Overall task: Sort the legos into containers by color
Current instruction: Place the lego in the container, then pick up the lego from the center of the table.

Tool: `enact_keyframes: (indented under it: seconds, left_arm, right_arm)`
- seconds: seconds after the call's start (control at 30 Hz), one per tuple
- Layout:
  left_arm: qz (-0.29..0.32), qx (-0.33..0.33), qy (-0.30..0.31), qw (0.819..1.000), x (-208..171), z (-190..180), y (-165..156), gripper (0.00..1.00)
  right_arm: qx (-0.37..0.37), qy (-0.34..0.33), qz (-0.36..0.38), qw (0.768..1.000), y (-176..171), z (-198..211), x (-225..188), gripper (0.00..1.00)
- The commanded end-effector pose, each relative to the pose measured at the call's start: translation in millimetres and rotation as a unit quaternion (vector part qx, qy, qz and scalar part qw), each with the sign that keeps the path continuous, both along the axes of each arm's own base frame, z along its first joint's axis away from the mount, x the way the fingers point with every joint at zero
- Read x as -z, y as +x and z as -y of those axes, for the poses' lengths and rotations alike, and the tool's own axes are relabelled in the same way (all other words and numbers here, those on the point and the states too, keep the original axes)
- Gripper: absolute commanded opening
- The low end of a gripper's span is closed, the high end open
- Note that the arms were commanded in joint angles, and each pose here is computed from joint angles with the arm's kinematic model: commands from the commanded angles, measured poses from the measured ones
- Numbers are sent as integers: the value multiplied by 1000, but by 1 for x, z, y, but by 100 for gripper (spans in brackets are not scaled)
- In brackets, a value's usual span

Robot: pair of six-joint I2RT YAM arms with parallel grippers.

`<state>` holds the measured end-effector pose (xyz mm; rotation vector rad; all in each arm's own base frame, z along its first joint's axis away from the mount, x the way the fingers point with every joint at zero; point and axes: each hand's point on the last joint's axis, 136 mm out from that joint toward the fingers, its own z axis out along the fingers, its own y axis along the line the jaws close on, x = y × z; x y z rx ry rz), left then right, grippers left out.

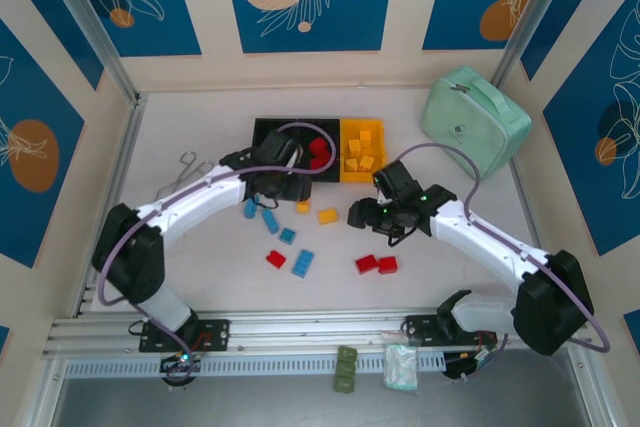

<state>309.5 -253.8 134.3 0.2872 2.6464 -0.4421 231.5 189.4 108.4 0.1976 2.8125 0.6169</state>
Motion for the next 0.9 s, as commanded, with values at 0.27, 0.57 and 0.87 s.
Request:
enact_keyframes:
  seconds: [0.27, 0.57, 0.87]
  left_arm:
    - [-2, -43, -50, 998, 10, -42, -61, 57]
    - [-12, -56, -48, 997, 26, -54, -74, 58]
    - [-22, -60, -51, 997, 35, -53, -77, 58]
  right_arm:
    - [65, -48, -69, 994, 32, -2, 31, 67]
    - [105, -75, -100, 987, 52, -2, 58, 66]
    - [113, -85, -113, 984, 66, -8, 79, 62]
